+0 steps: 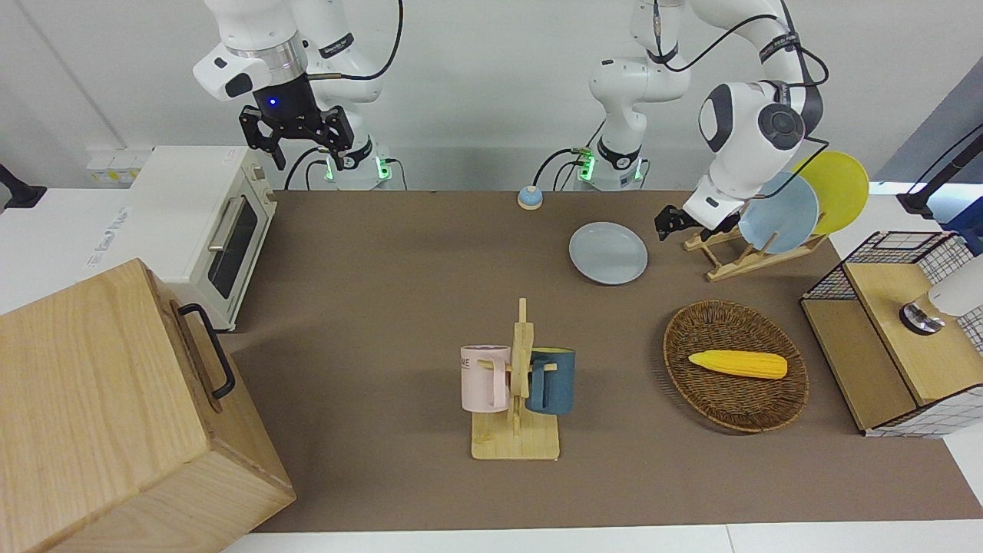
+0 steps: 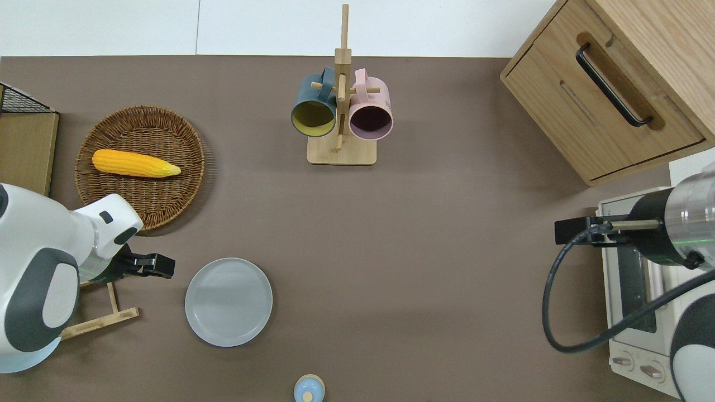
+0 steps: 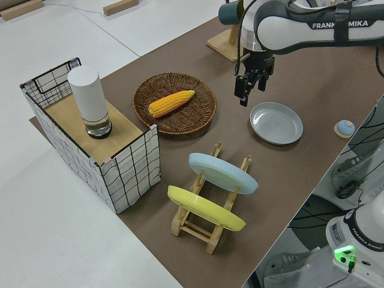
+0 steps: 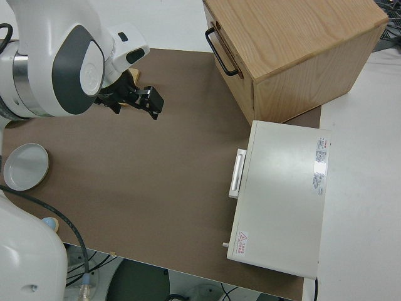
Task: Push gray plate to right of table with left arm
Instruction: 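Move the left gripper down to the edge of the gray plate, then push the gray plate with the left gripper toward the toaster oven side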
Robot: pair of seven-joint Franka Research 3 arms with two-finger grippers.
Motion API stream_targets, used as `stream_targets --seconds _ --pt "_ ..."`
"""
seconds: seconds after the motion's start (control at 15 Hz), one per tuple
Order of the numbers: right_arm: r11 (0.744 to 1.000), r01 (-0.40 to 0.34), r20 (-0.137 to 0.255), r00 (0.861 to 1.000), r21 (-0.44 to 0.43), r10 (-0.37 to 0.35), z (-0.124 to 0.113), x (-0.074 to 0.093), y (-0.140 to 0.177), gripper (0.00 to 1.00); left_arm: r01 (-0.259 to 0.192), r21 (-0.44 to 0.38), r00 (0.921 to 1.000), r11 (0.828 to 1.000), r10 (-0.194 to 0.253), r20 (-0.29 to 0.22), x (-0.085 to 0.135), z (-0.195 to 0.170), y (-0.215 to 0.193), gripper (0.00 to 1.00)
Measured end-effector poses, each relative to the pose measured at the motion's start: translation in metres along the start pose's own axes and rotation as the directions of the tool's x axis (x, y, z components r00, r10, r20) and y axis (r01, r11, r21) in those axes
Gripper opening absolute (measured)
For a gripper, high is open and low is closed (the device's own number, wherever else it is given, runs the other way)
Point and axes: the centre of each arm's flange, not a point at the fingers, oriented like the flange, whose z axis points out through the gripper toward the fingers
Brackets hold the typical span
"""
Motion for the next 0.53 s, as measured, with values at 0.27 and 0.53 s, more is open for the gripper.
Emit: stream_targets --seconds 0.27,0.53 --pt "1.000 0.000 0.000 1.000 0.000 0.000 0.000 0.000 0.000 1.00 -0.016 -0.027 0.9998 1.000 0.016 -0.013 -0.013 0.047 -0.008 0.95" --pt "1.000 0.000 0.000 1.000 0.000 0.000 0.000 0.000 0.000 1.00 0.022 -0.094 0.9995 0.995 -0.024 -0.019 -0.027 0.087 -0.009 0.94"
